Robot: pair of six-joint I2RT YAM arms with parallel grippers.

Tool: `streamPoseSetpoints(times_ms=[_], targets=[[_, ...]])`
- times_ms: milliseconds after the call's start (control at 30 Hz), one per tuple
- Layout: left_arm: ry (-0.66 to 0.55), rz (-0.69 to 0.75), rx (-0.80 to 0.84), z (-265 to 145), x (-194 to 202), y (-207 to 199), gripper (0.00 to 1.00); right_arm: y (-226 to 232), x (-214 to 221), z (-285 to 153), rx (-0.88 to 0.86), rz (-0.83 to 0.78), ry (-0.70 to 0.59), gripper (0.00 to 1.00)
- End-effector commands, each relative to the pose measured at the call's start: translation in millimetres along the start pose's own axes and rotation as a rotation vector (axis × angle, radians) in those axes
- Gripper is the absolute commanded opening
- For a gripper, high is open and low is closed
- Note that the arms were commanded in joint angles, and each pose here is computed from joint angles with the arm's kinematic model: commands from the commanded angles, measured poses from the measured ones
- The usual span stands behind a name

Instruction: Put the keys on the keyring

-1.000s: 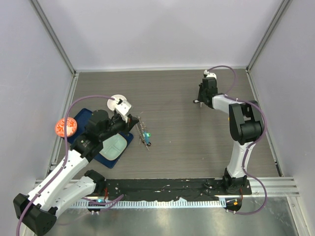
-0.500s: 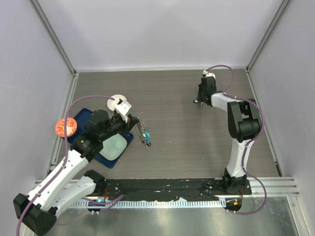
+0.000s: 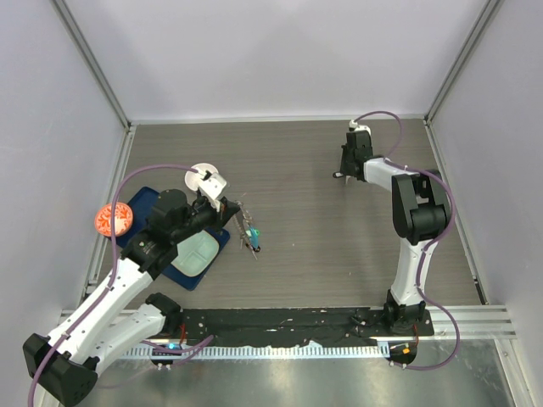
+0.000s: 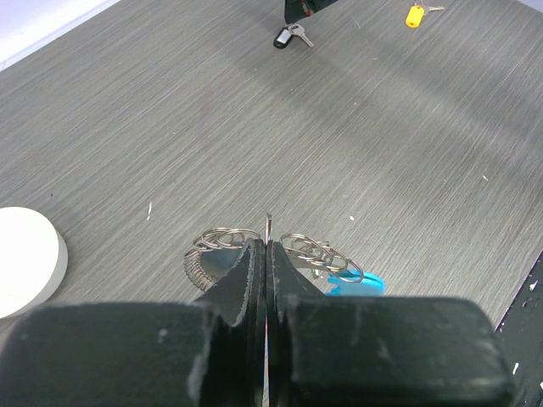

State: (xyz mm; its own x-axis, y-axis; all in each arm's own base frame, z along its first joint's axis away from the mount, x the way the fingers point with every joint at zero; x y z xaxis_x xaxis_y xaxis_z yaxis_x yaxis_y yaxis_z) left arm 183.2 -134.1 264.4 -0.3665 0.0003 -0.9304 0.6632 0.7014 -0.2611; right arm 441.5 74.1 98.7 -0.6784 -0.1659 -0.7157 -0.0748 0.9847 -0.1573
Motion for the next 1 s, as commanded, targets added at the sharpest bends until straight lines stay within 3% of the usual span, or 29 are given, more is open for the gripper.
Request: streamPoseSetpoints(times_ms=[0,167,333,500,767,967], targets=[[-0.106,0.043,0.039,-4.7,-22.4,-7.5,0.00,-0.6,-13.8,0.2,0.007,0.004,-0.034,0.11],[-0.104,0.043,0.045,-5.1,-22.2,-8.1,0.00,0.3,-11.9,0.1,0.003,0.000,-0.024,0.10],[-0.107,0.045,0.045,-5.4,-22.7,-8.2,0.00,0.2,-12.5,0.1,-0.009,-0.012,-0.021,0.01],[-0.111,0.049,0.055,-6.7,-23.4,-9.5,0.00,11.4,-10.9,-14.1,-0.051,-0.080,-0.029,0.01],[-0.130,0.061,0.088,-11.1,-26.0,-14.0,0.00,41.4,-3.7,-80.9,-0.167,-0.261,-0.060,0.01],[-0.134,0.073,0.121,-11.6,-25.5,-18.6,0.00,80.6,39.3,-142.1,-0.338,-0.406,-0.026,0.01]])
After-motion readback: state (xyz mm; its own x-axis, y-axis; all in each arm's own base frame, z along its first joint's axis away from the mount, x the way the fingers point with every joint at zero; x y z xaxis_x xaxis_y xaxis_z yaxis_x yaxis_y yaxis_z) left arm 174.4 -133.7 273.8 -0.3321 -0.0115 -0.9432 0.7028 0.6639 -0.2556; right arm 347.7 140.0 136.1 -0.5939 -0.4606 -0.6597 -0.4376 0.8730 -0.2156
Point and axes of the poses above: each gripper's point midway between its finger pads, its own z axis out along the fingers, its own y axis along the line the jaws close on, x = y × z, the point moved 9 cm from there along -z, back along the fingers, and after that the axes turned 15 degrees about -z, right-handed, at the moved point
